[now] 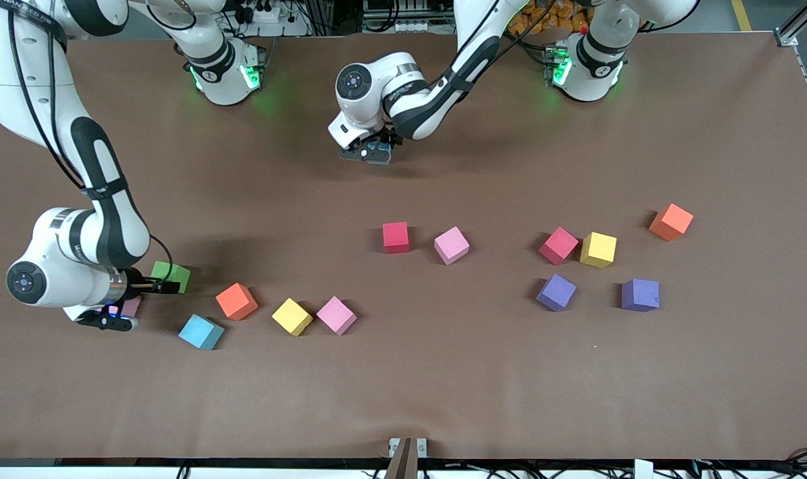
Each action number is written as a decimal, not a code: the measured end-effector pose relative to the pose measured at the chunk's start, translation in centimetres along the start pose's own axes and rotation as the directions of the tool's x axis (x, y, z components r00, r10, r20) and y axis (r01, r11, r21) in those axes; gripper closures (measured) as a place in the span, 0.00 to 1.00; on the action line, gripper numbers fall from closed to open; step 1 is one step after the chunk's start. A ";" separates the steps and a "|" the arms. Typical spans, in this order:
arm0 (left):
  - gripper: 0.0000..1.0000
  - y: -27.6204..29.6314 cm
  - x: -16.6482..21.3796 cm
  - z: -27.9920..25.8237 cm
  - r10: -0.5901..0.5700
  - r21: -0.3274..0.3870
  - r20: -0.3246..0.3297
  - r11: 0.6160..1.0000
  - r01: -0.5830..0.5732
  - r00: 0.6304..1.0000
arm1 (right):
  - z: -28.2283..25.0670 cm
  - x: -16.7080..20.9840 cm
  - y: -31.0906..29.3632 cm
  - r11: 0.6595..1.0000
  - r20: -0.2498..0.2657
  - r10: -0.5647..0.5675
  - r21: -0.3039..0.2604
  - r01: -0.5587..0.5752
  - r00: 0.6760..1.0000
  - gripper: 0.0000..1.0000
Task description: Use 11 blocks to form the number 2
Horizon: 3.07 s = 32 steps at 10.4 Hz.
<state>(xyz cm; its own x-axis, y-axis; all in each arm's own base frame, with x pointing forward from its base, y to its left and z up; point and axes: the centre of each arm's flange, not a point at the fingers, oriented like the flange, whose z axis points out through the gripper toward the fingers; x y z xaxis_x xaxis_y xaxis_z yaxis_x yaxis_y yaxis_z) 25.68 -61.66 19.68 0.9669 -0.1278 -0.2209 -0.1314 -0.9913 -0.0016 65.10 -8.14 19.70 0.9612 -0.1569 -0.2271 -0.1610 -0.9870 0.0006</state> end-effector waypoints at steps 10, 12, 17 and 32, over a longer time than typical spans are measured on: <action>0.44 -0.9 -1.4 0.6 -0.104 0.077 0.054 0.992 0.100 0.993 | 1.4 -0.4 -0.6 1.000 -0.018 0.000 0.007 0.000 1.000 0.09; 0.44 -0.8 -2.1 0.8 -0.095 0.070 0.067 0.993 0.091 0.993 | 1.5 -0.4 -0.6 1.000 -0.017 0.000 0.007 0.000 1.000 0.13; 0.44 -2.6 -3.8 0.9 -0.088 0.018 0.076 0.996 0.086 0.993 | 1.1 -0.6 -0.6 1.000 -0.007 0.000 0.007 0.000 1.000 0.36; 0.00 -3.5 -4.3 -2.8 -0.145 -0.066 -0.011 0.987 0.144 0.989 | -13.2 -4.7 -7.9 1.000 -0.130 -0.016 0.002 0.016 0.991 0.41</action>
<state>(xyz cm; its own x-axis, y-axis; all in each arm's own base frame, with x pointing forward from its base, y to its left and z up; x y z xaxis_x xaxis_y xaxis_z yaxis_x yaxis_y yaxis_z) 22.60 -57.77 23.34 0.9781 0.0174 -0.2075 0.0244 -0.9992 0.0311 64.85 -0.13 33.62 0.9845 -0.1449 -0.0986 -0.1462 -0.9892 -0.0053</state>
